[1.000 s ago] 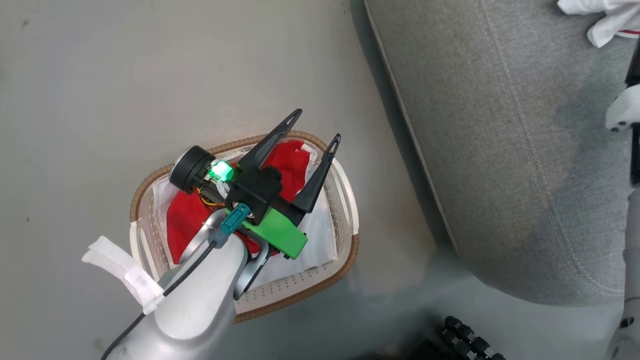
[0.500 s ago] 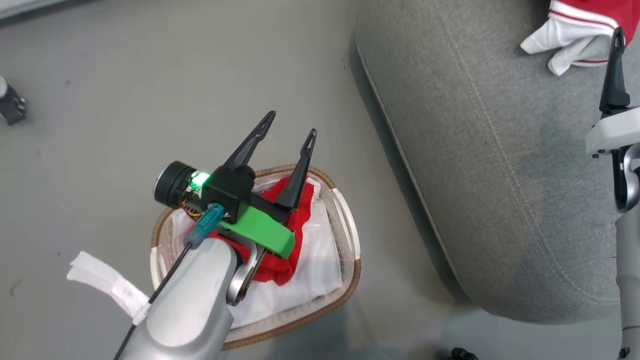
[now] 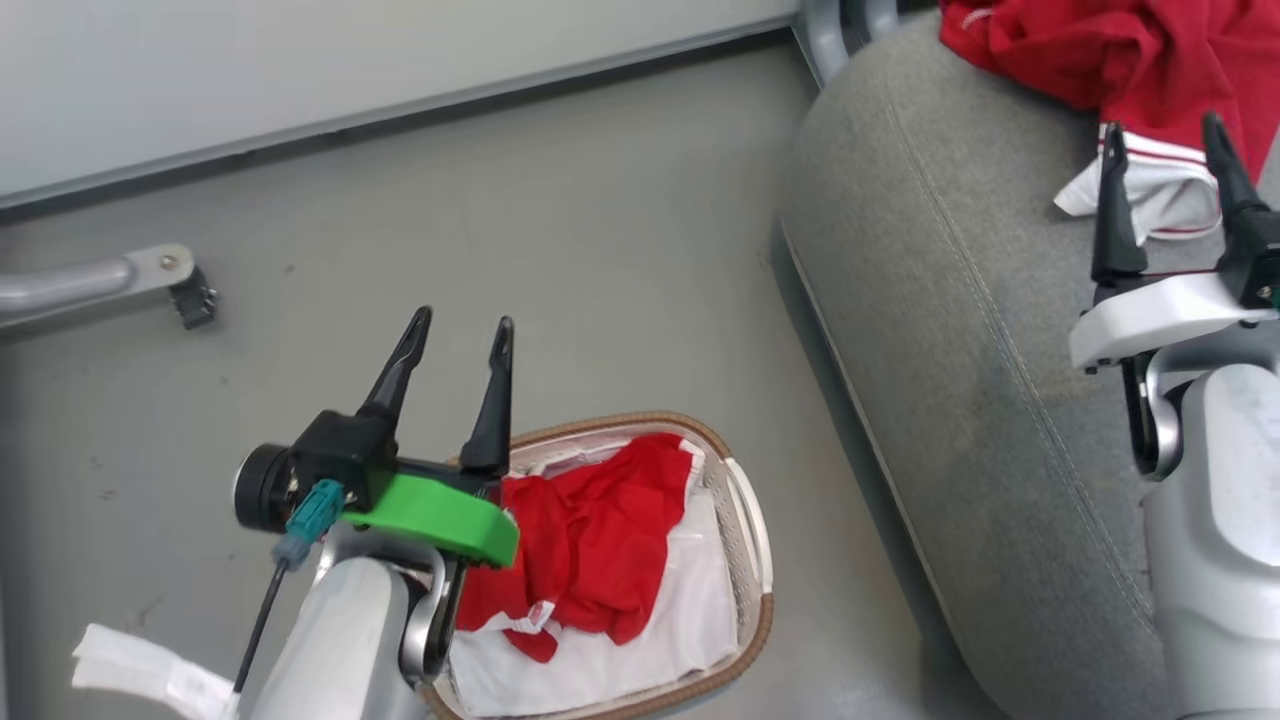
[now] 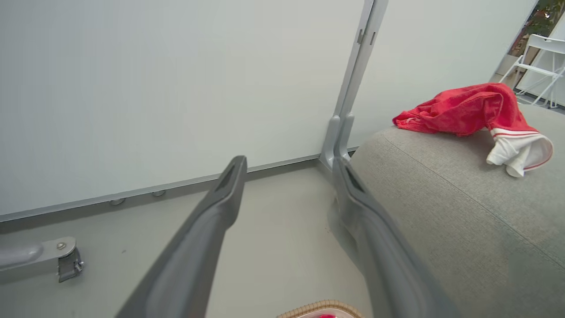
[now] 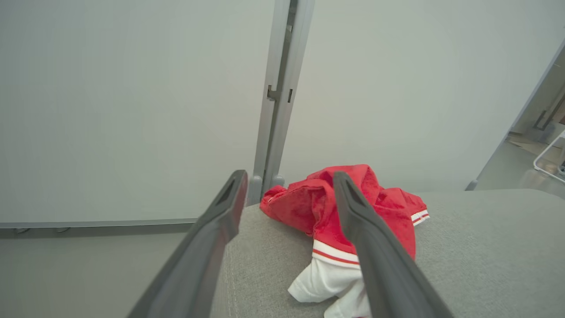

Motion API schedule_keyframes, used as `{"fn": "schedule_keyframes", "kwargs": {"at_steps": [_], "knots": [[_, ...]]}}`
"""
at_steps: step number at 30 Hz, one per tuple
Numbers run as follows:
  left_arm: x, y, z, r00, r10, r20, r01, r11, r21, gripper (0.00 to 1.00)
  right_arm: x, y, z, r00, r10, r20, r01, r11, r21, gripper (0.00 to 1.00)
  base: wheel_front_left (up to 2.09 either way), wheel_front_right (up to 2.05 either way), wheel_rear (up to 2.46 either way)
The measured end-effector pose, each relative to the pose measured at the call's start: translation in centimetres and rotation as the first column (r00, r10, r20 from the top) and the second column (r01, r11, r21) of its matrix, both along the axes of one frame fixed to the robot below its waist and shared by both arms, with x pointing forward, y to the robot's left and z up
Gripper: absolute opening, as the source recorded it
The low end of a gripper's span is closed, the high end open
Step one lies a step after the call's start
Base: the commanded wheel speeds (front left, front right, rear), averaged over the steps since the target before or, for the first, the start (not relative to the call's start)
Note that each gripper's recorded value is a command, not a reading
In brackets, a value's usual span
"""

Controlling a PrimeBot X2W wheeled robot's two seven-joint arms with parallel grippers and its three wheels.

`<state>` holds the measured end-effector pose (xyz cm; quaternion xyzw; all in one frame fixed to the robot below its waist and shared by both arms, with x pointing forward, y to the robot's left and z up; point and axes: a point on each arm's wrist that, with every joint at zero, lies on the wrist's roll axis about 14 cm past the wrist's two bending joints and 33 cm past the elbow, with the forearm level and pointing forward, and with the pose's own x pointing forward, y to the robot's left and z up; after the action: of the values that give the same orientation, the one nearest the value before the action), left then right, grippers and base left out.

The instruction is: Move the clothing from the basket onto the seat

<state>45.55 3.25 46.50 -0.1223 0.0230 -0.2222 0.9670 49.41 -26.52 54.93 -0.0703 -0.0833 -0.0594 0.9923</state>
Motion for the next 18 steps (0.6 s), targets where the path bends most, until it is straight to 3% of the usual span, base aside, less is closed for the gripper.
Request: {"fn": "schedule_keyframes", "kwargs": {"at_steps": [8, 18], "knots": [[-2.0, 6.3, 1.3, 0.982, 0.190, 0.020, -0.190, 0.982, 0.015, 1.00, -1.4, 7.6, -0.2, 0.984, 0.179, 0.004, -0.179, 0.984, 0.005, 1.00, 0.00, 0.00, 0.00], [-5.3, 10.7, 1.0, 0.944, 0.330, -0.008, -0.330, 0.944, 0.015, 1.00, -5.0, 11.8, -1.3, 0.957, 0.291, -0.002, -0.289, 0.951, 0.112, 1.00, 0.00, 0.00, 0.00]]}}
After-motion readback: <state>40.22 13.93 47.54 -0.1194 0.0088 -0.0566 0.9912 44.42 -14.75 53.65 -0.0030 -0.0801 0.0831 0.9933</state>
